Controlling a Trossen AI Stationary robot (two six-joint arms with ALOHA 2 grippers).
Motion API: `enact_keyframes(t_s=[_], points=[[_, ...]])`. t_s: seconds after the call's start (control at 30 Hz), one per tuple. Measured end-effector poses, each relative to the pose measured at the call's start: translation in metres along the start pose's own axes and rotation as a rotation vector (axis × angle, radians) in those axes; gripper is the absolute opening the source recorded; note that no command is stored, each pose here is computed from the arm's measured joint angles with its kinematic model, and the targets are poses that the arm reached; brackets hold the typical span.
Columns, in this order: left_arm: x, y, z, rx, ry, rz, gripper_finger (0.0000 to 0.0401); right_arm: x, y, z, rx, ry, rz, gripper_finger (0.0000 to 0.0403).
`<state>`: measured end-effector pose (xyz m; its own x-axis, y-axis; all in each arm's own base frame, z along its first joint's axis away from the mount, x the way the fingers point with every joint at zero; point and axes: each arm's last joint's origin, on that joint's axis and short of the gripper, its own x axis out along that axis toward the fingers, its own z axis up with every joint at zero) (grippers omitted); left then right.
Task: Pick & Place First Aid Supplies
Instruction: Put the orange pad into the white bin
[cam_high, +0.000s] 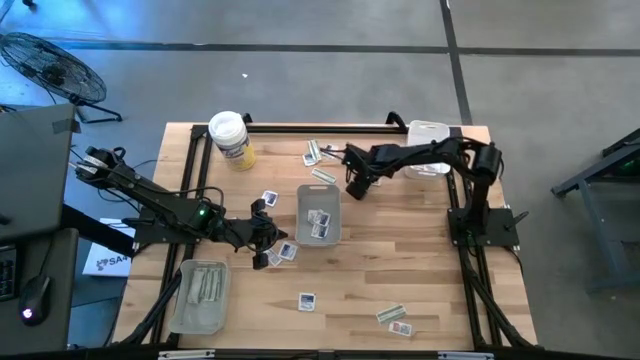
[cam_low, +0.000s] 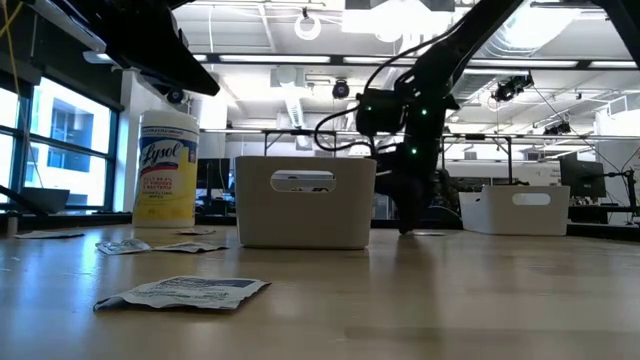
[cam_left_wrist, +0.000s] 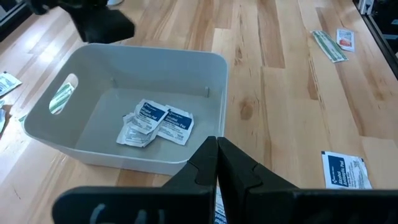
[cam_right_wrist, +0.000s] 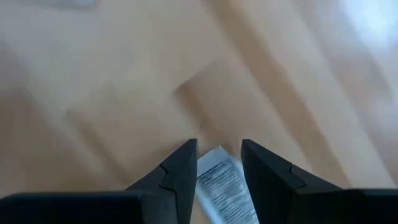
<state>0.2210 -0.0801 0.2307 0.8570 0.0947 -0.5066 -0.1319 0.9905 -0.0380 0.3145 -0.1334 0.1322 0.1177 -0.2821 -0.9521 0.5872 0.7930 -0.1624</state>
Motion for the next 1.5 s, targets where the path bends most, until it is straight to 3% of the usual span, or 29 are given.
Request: enact_keyframes(t_s=[0.23, 0.43, 0.57, 0.73, 0.9, 1.2, 1.5], points=[[0.0, 0.0, 0.0, 0.0, 0.0, 0.0, 0.0002, -0.007, 0.026, -0.013, -0.163, 0.063, 0.077, 0.0121], [0.0, 0.0, 0.0, 0.001, 0.0, 0.0, 0.0002, -0.016, 0.044, -0.024, -0.181, 0.116, 0.154, 0.0121], [0.0, 0.0, 0.0, 0.0, 0.0, 0.0, 0.0002, -0.025, 0.041, -0.025, -0.094, 0.089, 0.11, 0.0121], [0.0, 0.0, 0.0, 0.0, 0.0, 0.0, 0.0002, -0.033, 0.029, -0.01, 0.099, -0.087, -0.055, 0.0121], [0.0, 0.0, 0.0, 0.001, 0.0, 0.001, 0.0002, -0.025, 0.015, -0.007, 0.222, -0.1, -0.156, 0.0121], [0.0, 0.0, 0.0, 0.001, 0.0, 0.0, 0.0002, -0.005, 0.018, -0.01, 0.207, -0.008, -0.121, 0.0121], [0.0, 0.0, 0.0, 0.001, 0.002, -0.004, 0.0002, -0.014, 0.031, -0.024, 0.126, 0.147, 0.038, 0.0121]])
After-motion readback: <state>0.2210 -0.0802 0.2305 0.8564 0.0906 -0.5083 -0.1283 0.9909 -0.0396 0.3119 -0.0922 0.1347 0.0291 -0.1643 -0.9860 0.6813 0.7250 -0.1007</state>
